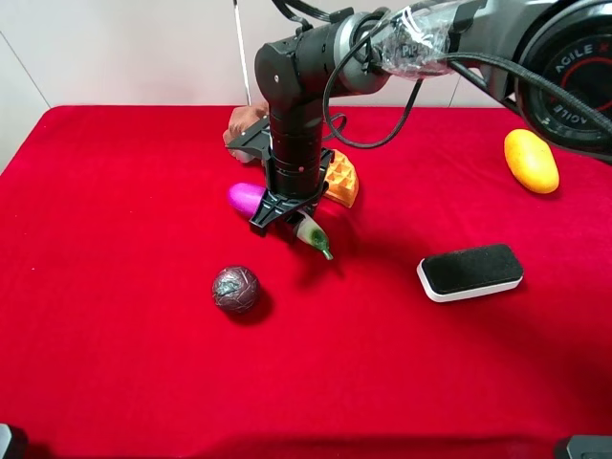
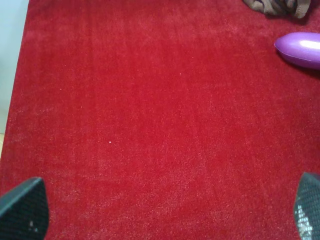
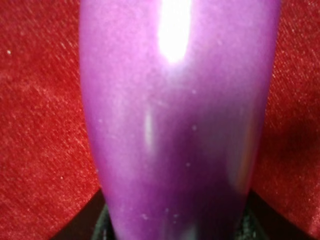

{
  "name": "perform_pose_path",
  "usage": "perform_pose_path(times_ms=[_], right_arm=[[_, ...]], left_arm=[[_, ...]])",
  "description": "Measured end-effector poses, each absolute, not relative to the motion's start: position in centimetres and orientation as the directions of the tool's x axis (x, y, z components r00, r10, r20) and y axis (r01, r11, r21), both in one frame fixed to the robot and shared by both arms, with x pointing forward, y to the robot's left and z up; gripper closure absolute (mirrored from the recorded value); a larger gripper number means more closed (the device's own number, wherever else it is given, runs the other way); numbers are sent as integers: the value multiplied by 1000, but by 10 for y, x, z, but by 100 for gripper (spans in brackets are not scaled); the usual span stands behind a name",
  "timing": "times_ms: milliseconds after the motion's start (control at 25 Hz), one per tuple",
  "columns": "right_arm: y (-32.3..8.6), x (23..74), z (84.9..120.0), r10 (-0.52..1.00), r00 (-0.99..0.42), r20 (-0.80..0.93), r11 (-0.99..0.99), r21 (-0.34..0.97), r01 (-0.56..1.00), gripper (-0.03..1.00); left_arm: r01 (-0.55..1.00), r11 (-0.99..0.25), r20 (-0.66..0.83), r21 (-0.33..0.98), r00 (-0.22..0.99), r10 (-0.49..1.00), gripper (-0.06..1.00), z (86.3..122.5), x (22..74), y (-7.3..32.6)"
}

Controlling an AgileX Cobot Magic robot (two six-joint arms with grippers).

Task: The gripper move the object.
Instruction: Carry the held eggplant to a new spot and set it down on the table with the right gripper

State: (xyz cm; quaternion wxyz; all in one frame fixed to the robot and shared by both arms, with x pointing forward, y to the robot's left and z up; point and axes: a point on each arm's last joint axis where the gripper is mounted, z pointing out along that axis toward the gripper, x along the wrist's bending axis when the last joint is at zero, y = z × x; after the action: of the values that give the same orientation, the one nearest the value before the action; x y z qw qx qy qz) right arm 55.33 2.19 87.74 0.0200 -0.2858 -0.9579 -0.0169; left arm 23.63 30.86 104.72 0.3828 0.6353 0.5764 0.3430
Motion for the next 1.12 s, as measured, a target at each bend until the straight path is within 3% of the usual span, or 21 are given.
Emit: perform_pose_path(times_ms=[720,1120], right_arm=[[22,553,877,547,-836,47,836,23,548,65],[23,554,877,547,-836,45,836,32,548,59]], left_arm=[[470,-42,-6,882,100,995,-3,1047,236,309],[470,-42,-6,882,100,995,-3,1047,236,309]])
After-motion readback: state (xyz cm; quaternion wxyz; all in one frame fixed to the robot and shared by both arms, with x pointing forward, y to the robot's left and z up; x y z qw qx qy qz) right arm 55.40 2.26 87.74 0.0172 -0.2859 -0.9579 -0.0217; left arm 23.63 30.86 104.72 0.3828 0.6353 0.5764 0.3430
